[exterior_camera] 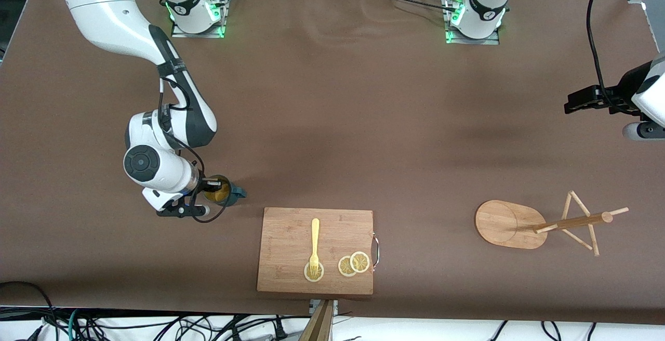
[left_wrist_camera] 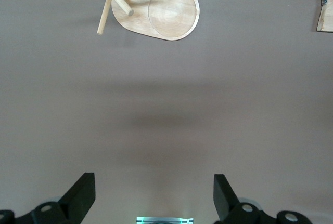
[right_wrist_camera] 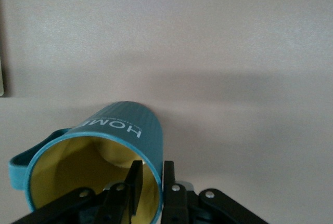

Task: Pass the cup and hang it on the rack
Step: 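Close the right gripper on the teal mug's rim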

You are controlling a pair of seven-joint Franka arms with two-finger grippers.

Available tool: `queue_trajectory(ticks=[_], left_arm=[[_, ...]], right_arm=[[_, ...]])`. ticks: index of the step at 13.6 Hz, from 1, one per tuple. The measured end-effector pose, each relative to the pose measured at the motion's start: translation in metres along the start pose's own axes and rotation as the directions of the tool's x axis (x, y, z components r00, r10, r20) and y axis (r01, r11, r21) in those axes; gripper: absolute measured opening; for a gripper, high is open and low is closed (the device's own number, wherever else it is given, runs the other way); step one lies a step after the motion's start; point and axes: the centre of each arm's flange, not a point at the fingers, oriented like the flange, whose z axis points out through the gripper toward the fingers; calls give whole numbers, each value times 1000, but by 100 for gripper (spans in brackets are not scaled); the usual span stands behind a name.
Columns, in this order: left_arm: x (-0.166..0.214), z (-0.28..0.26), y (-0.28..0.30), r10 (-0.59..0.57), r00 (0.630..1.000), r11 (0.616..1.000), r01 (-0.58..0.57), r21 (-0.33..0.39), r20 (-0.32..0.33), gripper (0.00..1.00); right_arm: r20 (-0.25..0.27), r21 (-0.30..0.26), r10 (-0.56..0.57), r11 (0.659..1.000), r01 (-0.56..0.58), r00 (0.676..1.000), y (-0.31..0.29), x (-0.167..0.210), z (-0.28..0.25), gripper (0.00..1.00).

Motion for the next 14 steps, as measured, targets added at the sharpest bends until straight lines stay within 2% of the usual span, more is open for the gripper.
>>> queue_trajectory(ticks=[14], left_arm=[[1, 1, 0, 0, 1000, 1000, 0, 0, 3, 100]], right_arm=[[1, -1, 26, 1000, -26, 1000, -6, -1, 0, 24]])
